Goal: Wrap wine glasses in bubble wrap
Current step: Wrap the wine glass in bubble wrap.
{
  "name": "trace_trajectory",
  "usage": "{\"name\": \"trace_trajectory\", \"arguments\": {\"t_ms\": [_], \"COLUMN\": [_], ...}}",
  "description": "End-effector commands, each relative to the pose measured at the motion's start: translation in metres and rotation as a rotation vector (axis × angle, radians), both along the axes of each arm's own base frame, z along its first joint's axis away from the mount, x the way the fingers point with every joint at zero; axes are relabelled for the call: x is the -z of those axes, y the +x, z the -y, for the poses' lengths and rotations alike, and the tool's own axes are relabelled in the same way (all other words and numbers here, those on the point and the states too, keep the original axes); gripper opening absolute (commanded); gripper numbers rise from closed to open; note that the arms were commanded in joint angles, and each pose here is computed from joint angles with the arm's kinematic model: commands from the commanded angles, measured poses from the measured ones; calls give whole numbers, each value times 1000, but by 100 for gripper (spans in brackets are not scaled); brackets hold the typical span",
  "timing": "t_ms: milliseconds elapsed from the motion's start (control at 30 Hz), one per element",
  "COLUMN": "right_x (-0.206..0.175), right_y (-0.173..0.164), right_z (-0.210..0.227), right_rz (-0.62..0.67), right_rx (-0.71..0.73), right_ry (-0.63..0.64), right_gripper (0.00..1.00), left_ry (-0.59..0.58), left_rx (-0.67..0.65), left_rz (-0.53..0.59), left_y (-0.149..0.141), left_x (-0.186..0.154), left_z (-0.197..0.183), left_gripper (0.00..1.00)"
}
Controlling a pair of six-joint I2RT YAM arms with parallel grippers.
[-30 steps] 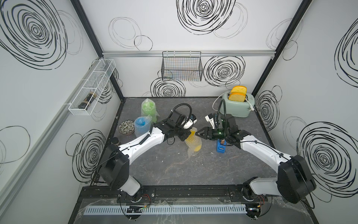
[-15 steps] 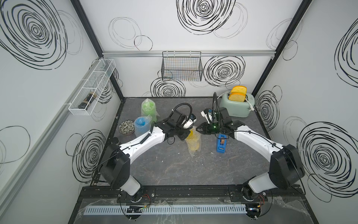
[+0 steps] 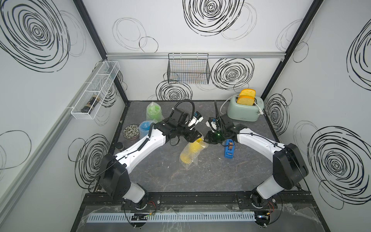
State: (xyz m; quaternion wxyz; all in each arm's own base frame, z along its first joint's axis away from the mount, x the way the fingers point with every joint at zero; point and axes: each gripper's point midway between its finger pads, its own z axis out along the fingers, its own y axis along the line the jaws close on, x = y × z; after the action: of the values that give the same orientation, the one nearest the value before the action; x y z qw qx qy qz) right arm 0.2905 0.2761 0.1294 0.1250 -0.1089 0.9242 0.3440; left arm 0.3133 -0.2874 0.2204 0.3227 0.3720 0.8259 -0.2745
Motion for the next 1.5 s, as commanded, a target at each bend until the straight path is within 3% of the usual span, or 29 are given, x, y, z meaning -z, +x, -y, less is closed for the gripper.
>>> {"name": "trace_trajectory", "arguments": {"t_ms": [0, 133, 300, 533, 867, 1100, 1167, 1267, 1333, 1467], "right_x": [-4, -17, -38, -65, -67, -70, -68, -63, -61, -78], "right_y": [-3, 2, 5, 8, 5, -1, -4, -8, -10, -8], "right_z": [3, 0, -9, -26, -40, -53, -58, -63, -64, -57], "right_rz": [-6, 52, 177, 366, 429, 461, 452, 438, 410, 358], "right_rx": [20, 25, -19, -101, -169, -219, -235, -253, -253, -192], "right_ry": [-28, -48, -76, -110, -125, -129, -121, -131, -127, -102], "right_gripper": [15, 13, 11, 8, 8, 8, 8, 10, 14, 35], "left_ry": [-72, -61, -175, -239, -146, -67, -51, -28, -10, -9], "left_rx": [8, -59, -162, -175, -152, -156, -148, -165, -171, -176], "left_rz": [-45, -74, -143, -213, -300, -280, -278, -250, -235, -224], "left_y": [-4, 6, 28, 32, 15, 3, -1, 2, 3, 2], "left_x": [-12, -2, -13, -11, 35, 61, 65, 70, 72, 71], "left_z": [1, -9, -30, -35, -38, -45, -44, -45, -45, -45], "left_gripper": [70, 71, 71, 73, 63, 59, 53, 31, 23, 16]}}
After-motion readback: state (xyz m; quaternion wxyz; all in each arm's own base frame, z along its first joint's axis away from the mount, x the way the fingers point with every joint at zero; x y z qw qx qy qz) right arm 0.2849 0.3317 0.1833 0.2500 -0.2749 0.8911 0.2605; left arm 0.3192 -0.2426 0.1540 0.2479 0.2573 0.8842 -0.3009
